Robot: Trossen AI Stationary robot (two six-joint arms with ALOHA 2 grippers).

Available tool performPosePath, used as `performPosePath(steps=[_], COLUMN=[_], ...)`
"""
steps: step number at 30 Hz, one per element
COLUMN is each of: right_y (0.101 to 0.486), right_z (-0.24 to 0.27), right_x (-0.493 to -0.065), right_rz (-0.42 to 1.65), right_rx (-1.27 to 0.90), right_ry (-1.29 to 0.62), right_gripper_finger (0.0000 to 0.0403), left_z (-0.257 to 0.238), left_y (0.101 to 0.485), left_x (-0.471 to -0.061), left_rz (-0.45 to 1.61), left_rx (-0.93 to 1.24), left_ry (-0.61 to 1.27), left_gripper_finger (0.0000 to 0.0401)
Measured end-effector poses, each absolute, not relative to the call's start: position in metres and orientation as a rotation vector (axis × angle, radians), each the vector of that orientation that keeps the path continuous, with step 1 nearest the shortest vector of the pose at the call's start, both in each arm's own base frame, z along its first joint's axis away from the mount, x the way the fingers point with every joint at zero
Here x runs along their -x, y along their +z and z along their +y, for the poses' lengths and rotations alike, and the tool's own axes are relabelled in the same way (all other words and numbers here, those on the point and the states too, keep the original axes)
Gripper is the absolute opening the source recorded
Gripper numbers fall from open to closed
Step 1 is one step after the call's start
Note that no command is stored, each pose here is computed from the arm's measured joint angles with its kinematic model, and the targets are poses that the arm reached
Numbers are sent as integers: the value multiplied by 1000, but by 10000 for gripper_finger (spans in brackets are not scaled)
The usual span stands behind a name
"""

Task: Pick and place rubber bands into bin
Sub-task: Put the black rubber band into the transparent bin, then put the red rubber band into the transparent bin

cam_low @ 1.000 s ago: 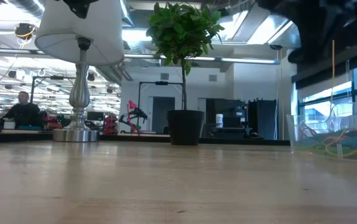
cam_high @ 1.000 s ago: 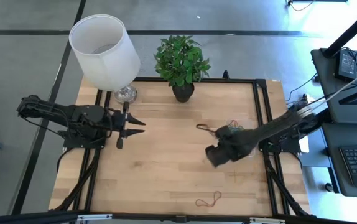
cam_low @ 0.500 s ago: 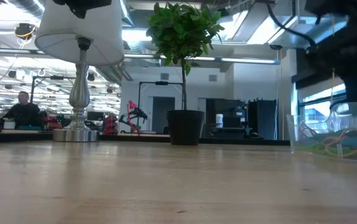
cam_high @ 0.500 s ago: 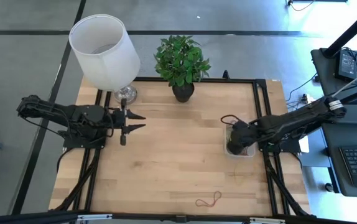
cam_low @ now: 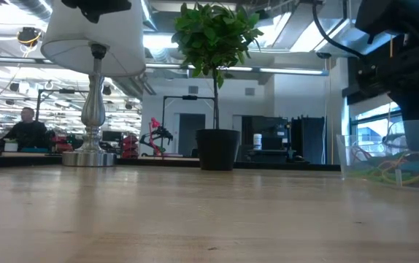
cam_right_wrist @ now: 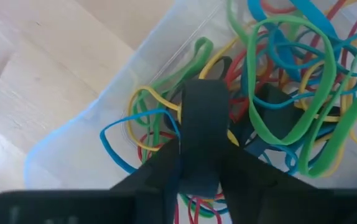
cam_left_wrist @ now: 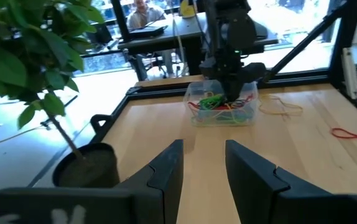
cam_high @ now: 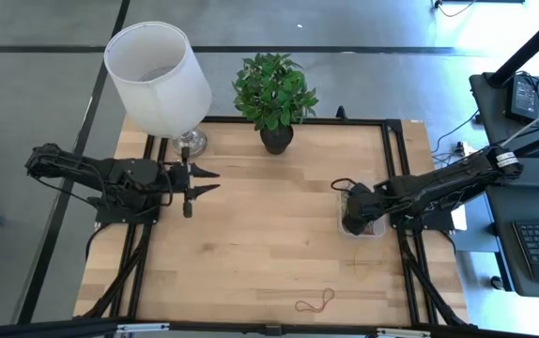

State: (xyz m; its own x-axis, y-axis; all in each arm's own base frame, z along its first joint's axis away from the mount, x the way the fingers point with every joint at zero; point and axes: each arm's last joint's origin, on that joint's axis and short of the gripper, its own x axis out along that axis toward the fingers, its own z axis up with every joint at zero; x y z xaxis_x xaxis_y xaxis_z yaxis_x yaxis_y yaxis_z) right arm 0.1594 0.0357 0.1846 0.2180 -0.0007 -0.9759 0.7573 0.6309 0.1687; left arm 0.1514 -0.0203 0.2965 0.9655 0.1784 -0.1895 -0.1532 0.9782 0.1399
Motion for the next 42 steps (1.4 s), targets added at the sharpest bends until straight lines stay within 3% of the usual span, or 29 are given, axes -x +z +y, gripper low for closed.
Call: performPosePath(steps=[9,14,20,28,36,42], right_y=[194,216,249,288,291,260], right_z=[35,35,39,63,103,133], right_x=[-157,-155,-160,-180,-221,-250], right_rz=[1237,1200,1075,1008,1053,1162], right_rx=[-741,-757,-728,-688,-522,-297], right_ry=[-571,-547,-518,-406,-263,-154], right_gripper_finger=[174,181,134,9,4,6], left_z=[-20,-20,-20,-20,-19,-19], left_y=[297,297,297,296,293,288], left_x=[-151,-151,-151,-151,-151,-149], left_rz=[203,202,203,203,239,292], left_rx=[-126,-125,-126,-127,-138,-154], left_ry=[193,192,193,193,191,185], left_gripper_finger=[113,113,113,113,113,113])
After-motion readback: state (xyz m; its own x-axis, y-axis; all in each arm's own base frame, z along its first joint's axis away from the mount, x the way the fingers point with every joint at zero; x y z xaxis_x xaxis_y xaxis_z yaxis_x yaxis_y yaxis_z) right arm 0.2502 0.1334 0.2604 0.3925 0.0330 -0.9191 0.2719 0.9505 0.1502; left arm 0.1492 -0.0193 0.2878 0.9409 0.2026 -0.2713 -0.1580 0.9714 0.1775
